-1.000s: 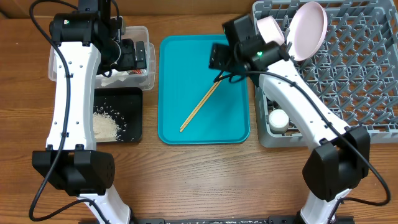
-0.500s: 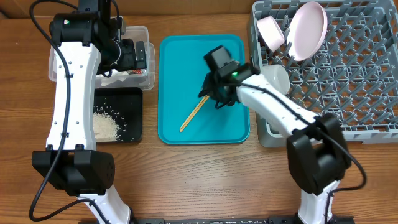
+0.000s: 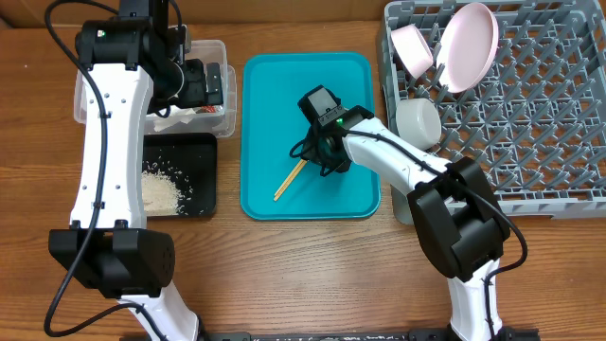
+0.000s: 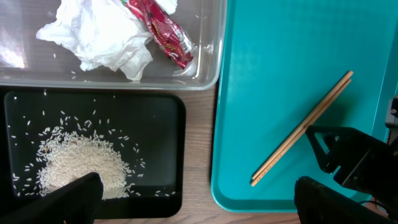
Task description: Sort waste into correct bins and load items into the dishwasher
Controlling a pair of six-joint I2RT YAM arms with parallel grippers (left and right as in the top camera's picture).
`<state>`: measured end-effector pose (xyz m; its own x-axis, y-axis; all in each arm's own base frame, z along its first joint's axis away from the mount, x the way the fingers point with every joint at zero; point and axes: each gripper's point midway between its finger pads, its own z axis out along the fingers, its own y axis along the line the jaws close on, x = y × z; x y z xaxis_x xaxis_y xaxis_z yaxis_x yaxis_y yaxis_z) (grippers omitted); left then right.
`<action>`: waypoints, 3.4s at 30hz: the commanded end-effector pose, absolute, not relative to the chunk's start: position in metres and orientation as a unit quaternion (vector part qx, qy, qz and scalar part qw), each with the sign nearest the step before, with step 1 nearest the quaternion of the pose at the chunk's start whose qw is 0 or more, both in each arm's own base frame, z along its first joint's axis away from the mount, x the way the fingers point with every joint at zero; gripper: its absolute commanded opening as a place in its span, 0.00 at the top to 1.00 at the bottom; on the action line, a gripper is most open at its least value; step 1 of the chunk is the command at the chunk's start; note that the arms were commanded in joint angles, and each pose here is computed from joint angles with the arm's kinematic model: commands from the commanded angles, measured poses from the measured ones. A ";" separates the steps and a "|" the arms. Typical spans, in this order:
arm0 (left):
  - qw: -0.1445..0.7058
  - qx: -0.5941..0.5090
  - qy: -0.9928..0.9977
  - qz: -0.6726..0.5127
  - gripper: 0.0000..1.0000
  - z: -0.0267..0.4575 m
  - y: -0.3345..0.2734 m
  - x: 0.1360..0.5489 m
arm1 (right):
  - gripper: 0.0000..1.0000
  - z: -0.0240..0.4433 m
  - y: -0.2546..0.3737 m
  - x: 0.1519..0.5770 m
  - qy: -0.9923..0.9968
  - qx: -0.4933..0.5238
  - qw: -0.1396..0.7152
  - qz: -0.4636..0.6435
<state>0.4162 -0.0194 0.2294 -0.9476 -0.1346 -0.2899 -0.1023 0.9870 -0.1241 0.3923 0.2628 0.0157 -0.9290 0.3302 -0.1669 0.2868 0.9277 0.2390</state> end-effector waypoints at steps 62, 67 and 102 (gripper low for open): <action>0.160 -0.050 0.985 -0.050 0.00 0.235 -0.019 0.417 | 0.76 -0.012 0.256 0.386 0.996 0.075 0.030 0.043; 0.160 -0.050 0.985 -0.050 0.00 0.235 -0.019 0.417 | 0.62 -0.009 0.255 0.385 0.997 0.056 0.028 0.039; 0.160 -0.051 0.985 -0.050 0.00 0.235 -0.018 0.417 | 0.49 0.030 0.230 0.423 0.992 0.080 0.100 -0.017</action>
